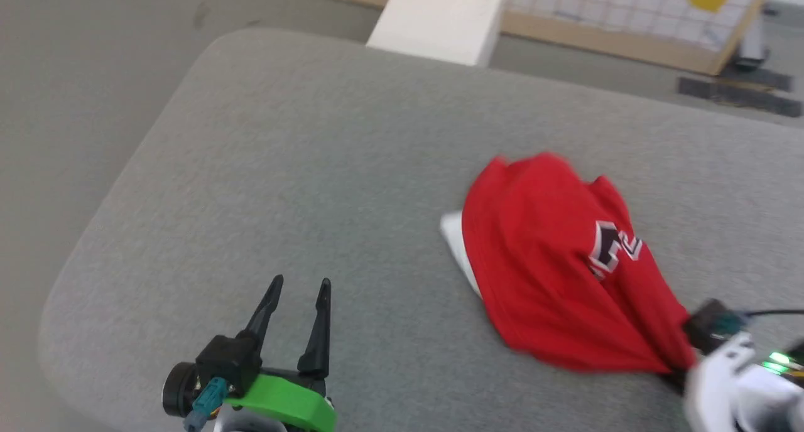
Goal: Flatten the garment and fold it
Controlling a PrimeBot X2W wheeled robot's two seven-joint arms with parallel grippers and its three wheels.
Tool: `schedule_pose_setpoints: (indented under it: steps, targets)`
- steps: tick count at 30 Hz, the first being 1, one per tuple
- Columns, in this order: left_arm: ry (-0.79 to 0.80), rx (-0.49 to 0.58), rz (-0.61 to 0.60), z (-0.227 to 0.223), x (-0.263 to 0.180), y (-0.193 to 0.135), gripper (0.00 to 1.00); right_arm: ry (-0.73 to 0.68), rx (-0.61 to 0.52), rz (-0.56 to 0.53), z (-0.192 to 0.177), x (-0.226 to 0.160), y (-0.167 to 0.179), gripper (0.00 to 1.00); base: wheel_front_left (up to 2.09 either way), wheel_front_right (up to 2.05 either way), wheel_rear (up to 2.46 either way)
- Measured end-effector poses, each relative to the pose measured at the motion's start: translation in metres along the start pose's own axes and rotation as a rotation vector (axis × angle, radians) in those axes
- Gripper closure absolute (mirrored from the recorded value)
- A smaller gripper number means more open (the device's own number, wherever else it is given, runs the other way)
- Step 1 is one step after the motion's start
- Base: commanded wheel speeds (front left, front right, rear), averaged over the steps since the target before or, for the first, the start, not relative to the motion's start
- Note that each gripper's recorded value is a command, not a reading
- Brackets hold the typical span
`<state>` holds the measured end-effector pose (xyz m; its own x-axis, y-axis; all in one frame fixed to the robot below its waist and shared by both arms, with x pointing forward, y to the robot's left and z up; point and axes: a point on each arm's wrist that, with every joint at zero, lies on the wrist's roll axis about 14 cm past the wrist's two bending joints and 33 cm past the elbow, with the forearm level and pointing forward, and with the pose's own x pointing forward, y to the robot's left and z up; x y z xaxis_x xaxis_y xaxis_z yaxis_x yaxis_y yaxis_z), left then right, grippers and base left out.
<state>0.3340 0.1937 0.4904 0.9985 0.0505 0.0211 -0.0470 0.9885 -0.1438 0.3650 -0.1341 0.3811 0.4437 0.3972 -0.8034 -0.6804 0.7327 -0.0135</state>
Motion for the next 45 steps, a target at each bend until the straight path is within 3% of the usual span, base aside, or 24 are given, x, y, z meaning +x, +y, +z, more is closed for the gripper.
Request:
schedule_pose_setpoints:
  steps: [7,8,9,11,12,16,20,23,25,32,33,34,35,41,45]
  targets:
    - [-0.036,-0.014,-0.106,0.009,0.009,-0.029,0.00,0.035,0.163,-0.238,-0.059,-0.055,-0.054,1.00,0.00,0.00,0.00]
    - [-0.037,-0.013,-0.117,0.009,0.009,-0.032,0.00,0.008,0.181,-0.255,-0.059,-0.058,-0.055,0.09,0.00,0.00,0.00]
    - [-0.037,-0.013,-0.130,0.009,0.009,-0.036,0.00,-0.039,0.215,-0.271,-0.054,-0.059,-0.055,0.00,0.00,0.00,0.00]
    - [-0.035,-0.017,-0.158,0.009,0.009,-0.044,0.00,-0.129,0.261,-0.276,-0.040,-0.061,-0.050,0.00,0.00,0.00,0.00]
    - [-0.025,-0.020,-0.187,0.005,0.009,-0.053,0.00,-0.267,0.296,-0.282,-0.015,-0.067,-0.045,0.00,0.00,0.00,0.00]
    - [0.032,-0.035,-0.256,-0.012,0.005,-0.073,0.00,-0.537,0.350,-0.309,0.032,-0.089,-0.046,0.00,0.00,0.00,0.00]
    - [0.206,-0.057,-0.355,-0.044,0.002,-0.104,0.00,-0.726,0.356,-0.401,0.055,-0.114,-0.061,0.00,0.00,0.00,0.00]
    - [0.334,-0.059,-0.424,-0.060,0.006,-0.125,0.00,-0.767,0.376,-0.459,0.053,-0.116,-0.068,0.00,0.00,0.00,0.00]
    - [0.517,-0.015,-0.489,-0.084,0.014,-0.141,0.00,-0.739,0.373,-0.502,0.043,-0.106,-0.070,0.00,0.00,0.00,0.00]
    - [0.706,0.065,-0.558,-0.114,0.039,-0.157,0.00,-0.676,0.414,-0.539,0.020,-0.092,-0.074,0.00,0.00,0.00,0.00]
    - [0.798,0.092,-0.579,-0.132,0.037,-0.161,0.05,-0.650,0.431,-0.554,0.009,-0.089,-0.077,0.00,0.00,0.00,0.00]
    - [0.829,0.103,-0.587,-0.137,0.036,-0.162,0.42,-0.645,0.436,-0.560,0.007,-0.088,-0.078,0.00,0.00,0.00,0.00]
    - [0.843,0.109,-0.594,-0.140,0.038,-0.164,1.00,-0.644,0.440,-0.565,0.005,-0.088,-0.079,0.00,0.00,0.00,0.00]
    - [0.777,0.068,-0.584,-0.133,0.050,-0.165,1.00,-0.625,0.452,-0.571,-0.001,-0.083,-0.079,0.00,0.00,0.00,0.00]
    - [0.650,0.031,-0.506,-0.112,0.066,-0.147,1.00,-0.624,0.440,-0.548,0.004,-0.080,-0.074,0.00,0.00,0.00,0.00]
